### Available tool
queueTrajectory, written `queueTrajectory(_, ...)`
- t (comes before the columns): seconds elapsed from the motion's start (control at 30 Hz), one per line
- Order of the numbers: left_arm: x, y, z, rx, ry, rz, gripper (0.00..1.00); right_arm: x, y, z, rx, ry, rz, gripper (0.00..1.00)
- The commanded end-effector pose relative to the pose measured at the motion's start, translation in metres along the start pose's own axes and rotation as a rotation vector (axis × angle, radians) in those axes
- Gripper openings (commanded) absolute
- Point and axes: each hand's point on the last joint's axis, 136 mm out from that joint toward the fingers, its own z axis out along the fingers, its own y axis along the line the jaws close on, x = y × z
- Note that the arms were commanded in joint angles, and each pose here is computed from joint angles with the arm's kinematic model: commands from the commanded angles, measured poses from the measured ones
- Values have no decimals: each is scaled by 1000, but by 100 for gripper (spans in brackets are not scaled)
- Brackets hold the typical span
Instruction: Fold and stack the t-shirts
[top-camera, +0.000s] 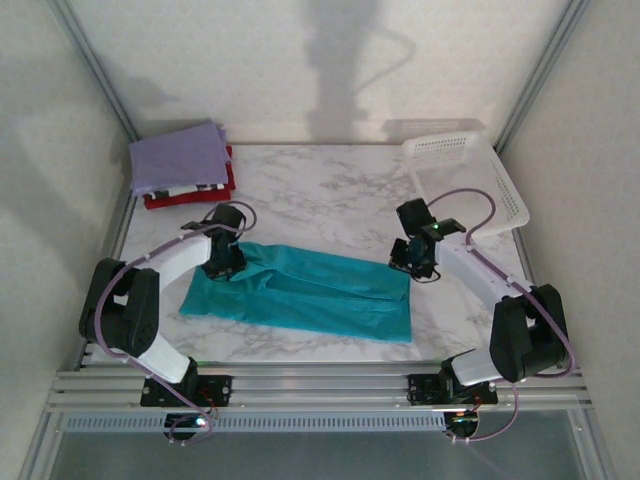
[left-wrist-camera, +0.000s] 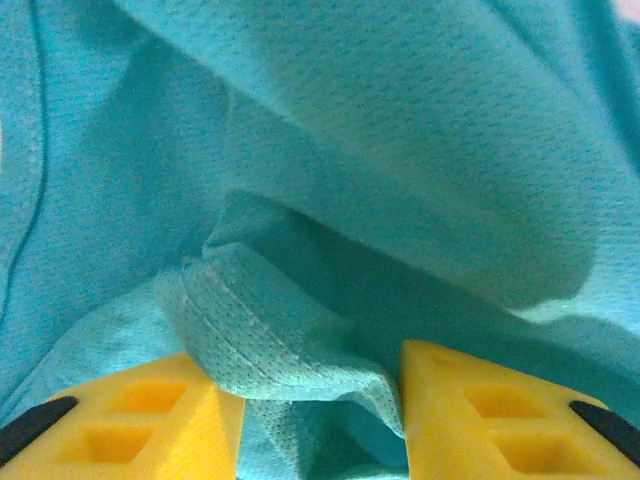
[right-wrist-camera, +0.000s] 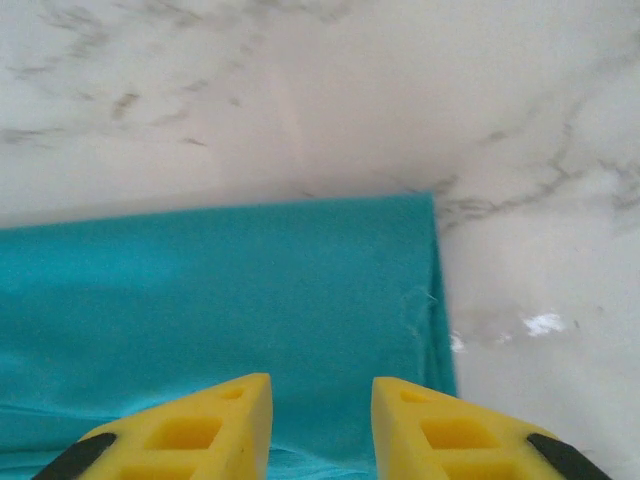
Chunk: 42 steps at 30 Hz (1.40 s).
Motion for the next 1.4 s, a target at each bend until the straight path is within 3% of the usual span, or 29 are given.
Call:
queueTrajectory(0.0,-12,3,-20,42,-13,-18,44,-4,30,0,-64,20,-65,33)
queueTrajectory(0.1,-44,-13,-42,193,-50,-62,46,-10,68,9,-158,46,-89,32)
queueTrajectory(0.23,-76,-16,-48,166,-68,-39,43,-20,114,26,-271,80,-64,30)
queueTrajectory(0.4,-91,-44,-32,260,-53,-35,31,-22,154,51,-334,128,-69,20)
queueTrajectory(0.47,-91,-52,-24,266,-46,-33,22,-22,164,62,-356,146,-55,17)
queueTrajectory(0.63,-74,-43,9,177,-4,-10,7,-15,174,91,-360,190,-38,7)
queueTrajectory(0.9,-68,-3,44,-3,-34,-18,1,14,131,138,-201,258,86,1)
queueTrajectory(1.1,-85,1,53,-22,-77,-11,3,21,94,139,-72,224,79,0)
queueTrajectory(1.23,-102,-19,48,62,-101,14,19,10,109,124,-143,187,10,2)
queueTrajectory(1.37,-118,-33,15,136,-160,12,33,-4,144,89,-248,141,-106,8)
